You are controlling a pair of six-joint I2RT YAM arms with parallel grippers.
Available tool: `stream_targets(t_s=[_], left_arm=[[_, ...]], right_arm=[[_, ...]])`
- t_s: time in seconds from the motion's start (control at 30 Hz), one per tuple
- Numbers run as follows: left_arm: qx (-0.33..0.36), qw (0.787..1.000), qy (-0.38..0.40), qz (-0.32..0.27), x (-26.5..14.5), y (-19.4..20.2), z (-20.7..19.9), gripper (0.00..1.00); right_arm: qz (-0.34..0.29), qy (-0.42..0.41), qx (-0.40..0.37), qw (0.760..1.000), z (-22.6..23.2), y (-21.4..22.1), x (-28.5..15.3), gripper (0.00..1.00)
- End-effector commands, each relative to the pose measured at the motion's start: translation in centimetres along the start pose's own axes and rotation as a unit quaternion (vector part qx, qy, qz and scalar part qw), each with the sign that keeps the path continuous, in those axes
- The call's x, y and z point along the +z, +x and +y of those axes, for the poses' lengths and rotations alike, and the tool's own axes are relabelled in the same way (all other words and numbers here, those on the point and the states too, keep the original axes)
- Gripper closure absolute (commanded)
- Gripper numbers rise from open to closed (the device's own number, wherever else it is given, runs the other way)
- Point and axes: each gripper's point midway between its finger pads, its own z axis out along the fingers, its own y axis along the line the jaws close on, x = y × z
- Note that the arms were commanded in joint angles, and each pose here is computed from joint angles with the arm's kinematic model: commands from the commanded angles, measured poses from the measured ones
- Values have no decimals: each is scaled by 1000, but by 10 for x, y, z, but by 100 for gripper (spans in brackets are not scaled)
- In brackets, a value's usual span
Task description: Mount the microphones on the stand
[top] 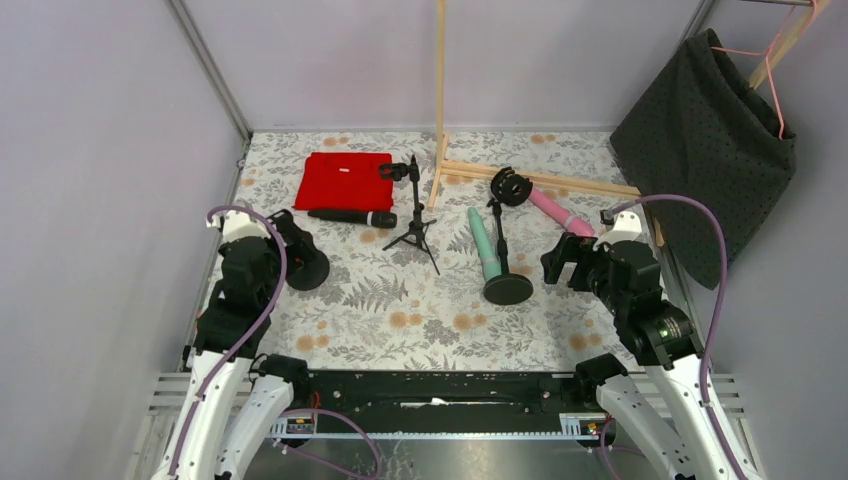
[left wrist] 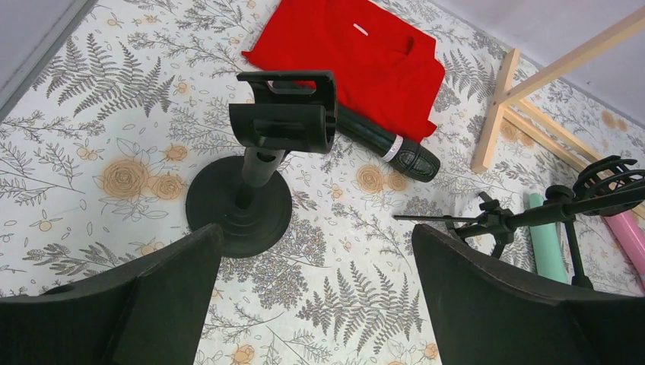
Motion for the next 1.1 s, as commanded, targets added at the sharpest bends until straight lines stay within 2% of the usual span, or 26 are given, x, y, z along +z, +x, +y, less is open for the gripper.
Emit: stream_targets(t_s=[0.0,0.27,0.47,0.6,0.8,0.87,0.97,1.07], left_arm=[[-9,999,10,-33,-2,-16,-4,1],[-11,999,26,-34,-4,-16,-9,1],[-9,999,6,-42,-3,-15,1,1],[-5,999,26,-30,4,-8,-7,1],[3,995,99,-16,24,11,-33,1],[3,995,98,-29,23,8,-31,2],[-26,990,110,-79,14,-7,-32,1],[-58,990,93,-86,12,-13,-28,1]], right_arm=[[-22,-1,-5,1000,1,-9,3,0],[-22,0,-5,1000,1,-8,3,0],[-28,-1,-4,1000,1,-10,3,0],[-20,4,-2,1000,-1,-7,4,0],[-22,-1,0,1000,0,-6,3,0],[-22,-2,0,1000,1,-6,3,0],[-22,-7,-1,1000,2,-5,3,0],[-23,-11,-2,1000,4,-6,3,0]])
